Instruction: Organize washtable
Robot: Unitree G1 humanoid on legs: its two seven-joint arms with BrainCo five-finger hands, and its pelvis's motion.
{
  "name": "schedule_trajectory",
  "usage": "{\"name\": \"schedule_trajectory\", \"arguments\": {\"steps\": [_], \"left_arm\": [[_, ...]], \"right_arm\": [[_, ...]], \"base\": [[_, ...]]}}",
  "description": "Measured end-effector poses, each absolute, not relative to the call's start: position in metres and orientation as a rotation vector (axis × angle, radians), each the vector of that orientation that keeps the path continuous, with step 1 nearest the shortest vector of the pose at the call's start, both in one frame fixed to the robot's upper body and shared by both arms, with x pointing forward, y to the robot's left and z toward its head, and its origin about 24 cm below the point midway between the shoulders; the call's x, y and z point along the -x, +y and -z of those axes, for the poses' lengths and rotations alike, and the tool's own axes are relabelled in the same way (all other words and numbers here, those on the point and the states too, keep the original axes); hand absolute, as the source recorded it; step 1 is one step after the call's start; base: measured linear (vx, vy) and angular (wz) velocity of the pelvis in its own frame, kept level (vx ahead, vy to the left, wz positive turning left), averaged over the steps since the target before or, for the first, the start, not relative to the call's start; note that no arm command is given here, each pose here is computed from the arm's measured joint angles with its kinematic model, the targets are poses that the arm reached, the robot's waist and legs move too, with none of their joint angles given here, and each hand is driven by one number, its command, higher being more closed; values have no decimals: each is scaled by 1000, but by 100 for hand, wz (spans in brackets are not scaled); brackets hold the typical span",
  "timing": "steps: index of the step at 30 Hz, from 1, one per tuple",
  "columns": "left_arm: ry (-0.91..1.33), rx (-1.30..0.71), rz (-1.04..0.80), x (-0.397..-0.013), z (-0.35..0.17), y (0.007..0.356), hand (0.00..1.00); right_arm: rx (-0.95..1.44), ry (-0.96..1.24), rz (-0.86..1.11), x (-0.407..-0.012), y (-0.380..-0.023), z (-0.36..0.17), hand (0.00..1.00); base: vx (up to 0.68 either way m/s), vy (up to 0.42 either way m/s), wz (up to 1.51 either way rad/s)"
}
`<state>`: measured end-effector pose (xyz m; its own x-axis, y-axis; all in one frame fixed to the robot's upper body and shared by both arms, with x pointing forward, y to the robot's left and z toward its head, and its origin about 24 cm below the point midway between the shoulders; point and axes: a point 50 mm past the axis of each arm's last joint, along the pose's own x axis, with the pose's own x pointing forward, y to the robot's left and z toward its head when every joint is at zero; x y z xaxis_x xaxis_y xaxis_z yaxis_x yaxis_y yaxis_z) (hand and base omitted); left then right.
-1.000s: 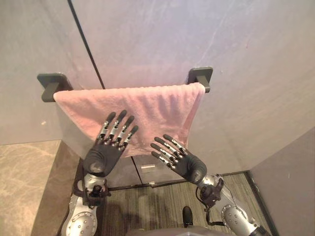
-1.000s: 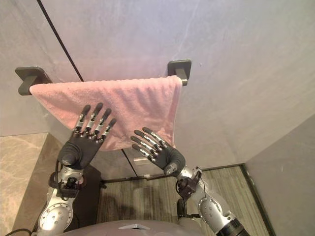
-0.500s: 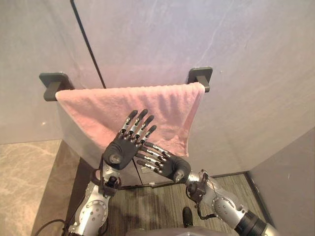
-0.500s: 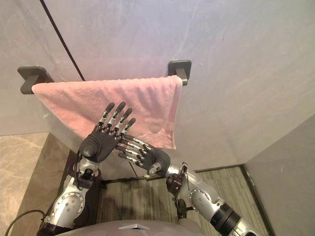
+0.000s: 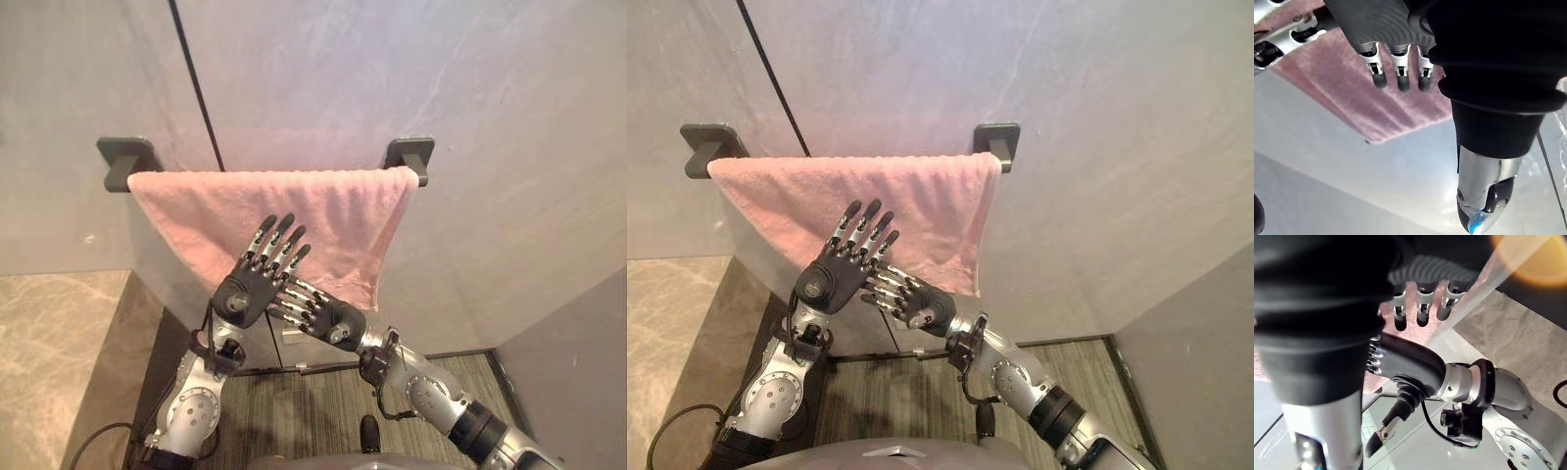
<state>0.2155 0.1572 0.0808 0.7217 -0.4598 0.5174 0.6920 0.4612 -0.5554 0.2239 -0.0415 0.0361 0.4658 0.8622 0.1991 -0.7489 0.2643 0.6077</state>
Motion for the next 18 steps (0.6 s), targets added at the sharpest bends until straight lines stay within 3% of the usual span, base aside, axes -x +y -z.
{"name": "schedule_trajectory", "arguments": {"steps": [8,18], "left_arm": [[-340,768,550,-222,-77,185,0],[-373,741,441,-230,-78,200,0]], "right_arm": [[-691,22,-841,-266,-75,-55,0],[-682,-91,-678,-282,-101,-68,0]], "base": [[13,0,10],[1,0,0]]}}
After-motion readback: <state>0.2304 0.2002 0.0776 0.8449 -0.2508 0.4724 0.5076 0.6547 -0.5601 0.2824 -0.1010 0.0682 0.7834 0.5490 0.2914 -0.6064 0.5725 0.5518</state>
